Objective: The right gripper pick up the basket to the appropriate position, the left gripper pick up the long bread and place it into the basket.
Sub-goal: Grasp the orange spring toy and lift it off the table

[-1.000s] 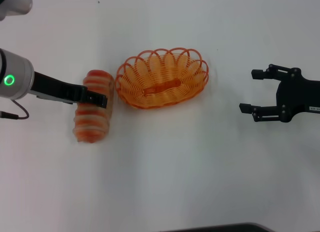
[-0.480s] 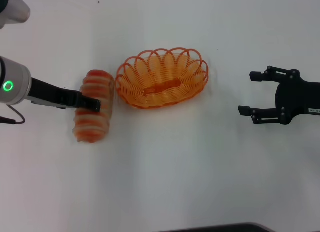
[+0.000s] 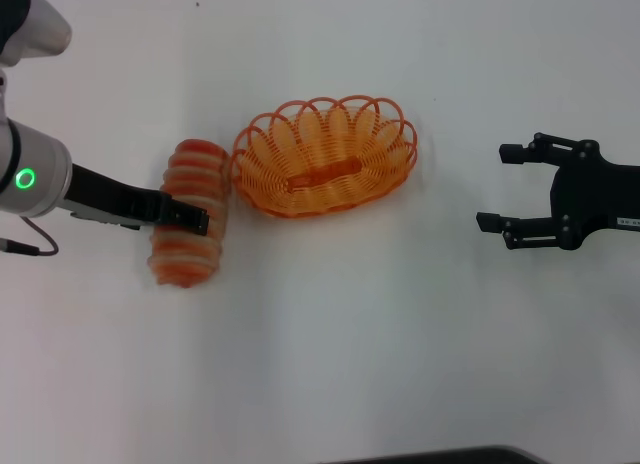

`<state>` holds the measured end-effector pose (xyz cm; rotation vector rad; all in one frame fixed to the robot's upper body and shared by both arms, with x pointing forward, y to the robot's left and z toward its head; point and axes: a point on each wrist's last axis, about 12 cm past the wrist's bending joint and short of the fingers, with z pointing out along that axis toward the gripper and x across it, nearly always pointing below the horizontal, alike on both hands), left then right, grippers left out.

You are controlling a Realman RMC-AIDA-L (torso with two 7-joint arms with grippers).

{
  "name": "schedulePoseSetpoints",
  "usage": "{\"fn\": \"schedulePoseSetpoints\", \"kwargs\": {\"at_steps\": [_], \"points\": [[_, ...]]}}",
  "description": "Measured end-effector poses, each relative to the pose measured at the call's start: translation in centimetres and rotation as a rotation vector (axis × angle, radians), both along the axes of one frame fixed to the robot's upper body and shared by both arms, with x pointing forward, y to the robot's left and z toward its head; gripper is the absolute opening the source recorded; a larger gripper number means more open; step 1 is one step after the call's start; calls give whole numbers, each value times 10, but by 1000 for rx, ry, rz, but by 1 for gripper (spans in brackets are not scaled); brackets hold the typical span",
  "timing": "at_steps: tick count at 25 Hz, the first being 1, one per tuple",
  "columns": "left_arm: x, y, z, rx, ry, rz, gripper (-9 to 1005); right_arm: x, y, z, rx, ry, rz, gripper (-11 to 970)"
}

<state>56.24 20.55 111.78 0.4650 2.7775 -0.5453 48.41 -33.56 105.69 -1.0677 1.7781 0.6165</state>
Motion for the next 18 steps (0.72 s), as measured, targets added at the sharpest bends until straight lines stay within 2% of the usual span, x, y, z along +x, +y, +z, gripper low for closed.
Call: {"fn": "schedulePoseSetpoints", "kwargs": {"at_steps": [18], "points": [[-1,-5,-2,7,19,-39,928,2,0,1,1,-3,-4,927]]}}
